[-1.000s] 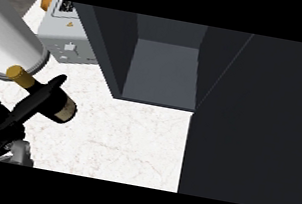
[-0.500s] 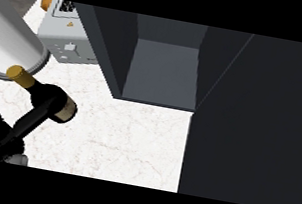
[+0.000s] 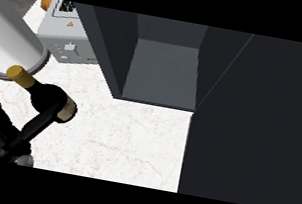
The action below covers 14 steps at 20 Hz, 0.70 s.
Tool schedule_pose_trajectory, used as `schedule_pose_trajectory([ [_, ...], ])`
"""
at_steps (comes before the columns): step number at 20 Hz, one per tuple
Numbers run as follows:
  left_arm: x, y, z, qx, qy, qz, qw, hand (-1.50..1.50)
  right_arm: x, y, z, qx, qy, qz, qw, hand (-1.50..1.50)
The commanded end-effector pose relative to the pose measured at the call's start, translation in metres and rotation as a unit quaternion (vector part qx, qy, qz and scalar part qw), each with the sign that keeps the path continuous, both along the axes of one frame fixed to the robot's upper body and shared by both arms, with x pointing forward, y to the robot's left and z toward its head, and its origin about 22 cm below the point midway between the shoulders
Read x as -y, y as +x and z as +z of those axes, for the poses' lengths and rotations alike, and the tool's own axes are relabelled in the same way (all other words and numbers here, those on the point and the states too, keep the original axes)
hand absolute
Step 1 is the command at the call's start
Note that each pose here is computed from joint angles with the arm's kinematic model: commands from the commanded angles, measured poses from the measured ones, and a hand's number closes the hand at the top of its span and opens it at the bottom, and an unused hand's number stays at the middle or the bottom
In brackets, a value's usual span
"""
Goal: Pick up the wine, place it into the cabinet and close the cabinet
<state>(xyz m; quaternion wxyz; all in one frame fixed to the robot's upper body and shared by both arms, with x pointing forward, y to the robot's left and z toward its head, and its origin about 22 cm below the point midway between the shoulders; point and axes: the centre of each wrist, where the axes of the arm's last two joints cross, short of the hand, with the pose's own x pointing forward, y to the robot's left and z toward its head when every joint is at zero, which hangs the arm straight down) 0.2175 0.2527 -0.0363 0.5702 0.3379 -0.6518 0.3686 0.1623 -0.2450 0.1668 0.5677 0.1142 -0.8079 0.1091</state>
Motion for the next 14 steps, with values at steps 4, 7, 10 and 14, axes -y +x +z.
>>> schedule_pose_trajectory([
  [4, -0.014, -0.003, -0.029, 0.009, -0.020, -0.007, 0.9997, -1.50, -0.008, -0.012, 0.015, 0.013, 0.008, -0.008, 1.000, -1.50],
  [7, -0.005, -0.002, -0.042, 0.002, -0.020, -0.004, 0.9998, -1.50, -0.014, -0.016, -0.002, 0.005, 0.004, 0.003, 1.000, -1.50],
  [10, -0.018, 0.006, -0.057, -0.006, -0.036, -0.017, 0.9992, -1.50, -0.001, -0.019, -0.004, 0.006, 0.004, 0.003, 1.000, -1.50],
  [14, -0.023, 0.008, -0.067, 0.005, -0.034, -0.015, 0.9993, -1.50, -0.015, -0.010, 0.004, 0.007, 0.001, -0.003, 1.000, -1.50],
])
